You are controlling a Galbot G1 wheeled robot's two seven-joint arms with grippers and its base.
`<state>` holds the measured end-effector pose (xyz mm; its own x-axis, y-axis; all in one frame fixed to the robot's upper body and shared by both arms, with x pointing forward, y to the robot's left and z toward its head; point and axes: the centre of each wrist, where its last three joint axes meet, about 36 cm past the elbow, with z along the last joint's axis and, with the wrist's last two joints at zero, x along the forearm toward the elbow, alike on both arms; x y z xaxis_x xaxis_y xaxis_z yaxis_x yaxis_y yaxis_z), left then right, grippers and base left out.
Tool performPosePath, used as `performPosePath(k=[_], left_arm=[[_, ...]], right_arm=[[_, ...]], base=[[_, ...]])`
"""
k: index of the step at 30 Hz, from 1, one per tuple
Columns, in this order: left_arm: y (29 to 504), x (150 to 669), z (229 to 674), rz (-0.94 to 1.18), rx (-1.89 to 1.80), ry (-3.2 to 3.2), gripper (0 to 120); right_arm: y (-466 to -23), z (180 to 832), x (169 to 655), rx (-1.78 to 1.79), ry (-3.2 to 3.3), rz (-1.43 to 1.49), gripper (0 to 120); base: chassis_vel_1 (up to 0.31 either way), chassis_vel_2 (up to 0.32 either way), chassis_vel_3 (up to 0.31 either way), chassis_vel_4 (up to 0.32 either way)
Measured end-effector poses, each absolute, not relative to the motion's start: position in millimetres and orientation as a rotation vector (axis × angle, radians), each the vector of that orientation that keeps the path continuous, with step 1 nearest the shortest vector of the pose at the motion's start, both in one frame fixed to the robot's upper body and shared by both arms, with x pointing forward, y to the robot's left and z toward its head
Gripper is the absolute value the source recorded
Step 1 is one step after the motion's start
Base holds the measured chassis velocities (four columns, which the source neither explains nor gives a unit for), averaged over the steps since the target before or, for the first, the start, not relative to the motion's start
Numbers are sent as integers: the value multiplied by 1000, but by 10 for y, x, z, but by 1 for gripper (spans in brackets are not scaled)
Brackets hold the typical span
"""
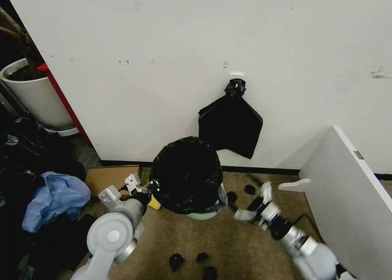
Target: Place the garbage bag over the trash bin.
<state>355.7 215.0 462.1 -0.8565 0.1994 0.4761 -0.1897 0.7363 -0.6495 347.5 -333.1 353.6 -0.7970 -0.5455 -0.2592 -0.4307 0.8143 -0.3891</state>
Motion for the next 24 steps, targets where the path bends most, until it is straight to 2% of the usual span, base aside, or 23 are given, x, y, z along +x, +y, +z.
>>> performPosePath(k=[3,5,8,10,12,24], left_arm=[[2159,3588,4633,986,-15,-2408,3],[2165,3595,4597,971,-10,-2402,3],[2161,3591,4535,947,4,-2395,3],[2137,3580,4438,904,27,-2391,3],[2099,3576,4348,852,54,-2393,3],[1934,3551,4130,663,94,-2412,3]], right_arm=[[-3499,3503,3469,-548,2728,-644,100],[-3478,3480,3440,-358,2818,-667,100],[-3348,3526,3416,-196,2890,-576,100],[-3117,3652,3388,-99,2948,-343,100],[-2953,3736,3381,-107,2947,-198,100],[-2803,3755,3388,-228,2891,-239,100]], base=[[0,0,0,0],[0,0,0,0],[0,0,0,0],[0,0,0,0],[0,0,0,0],[0,0,0,0]])
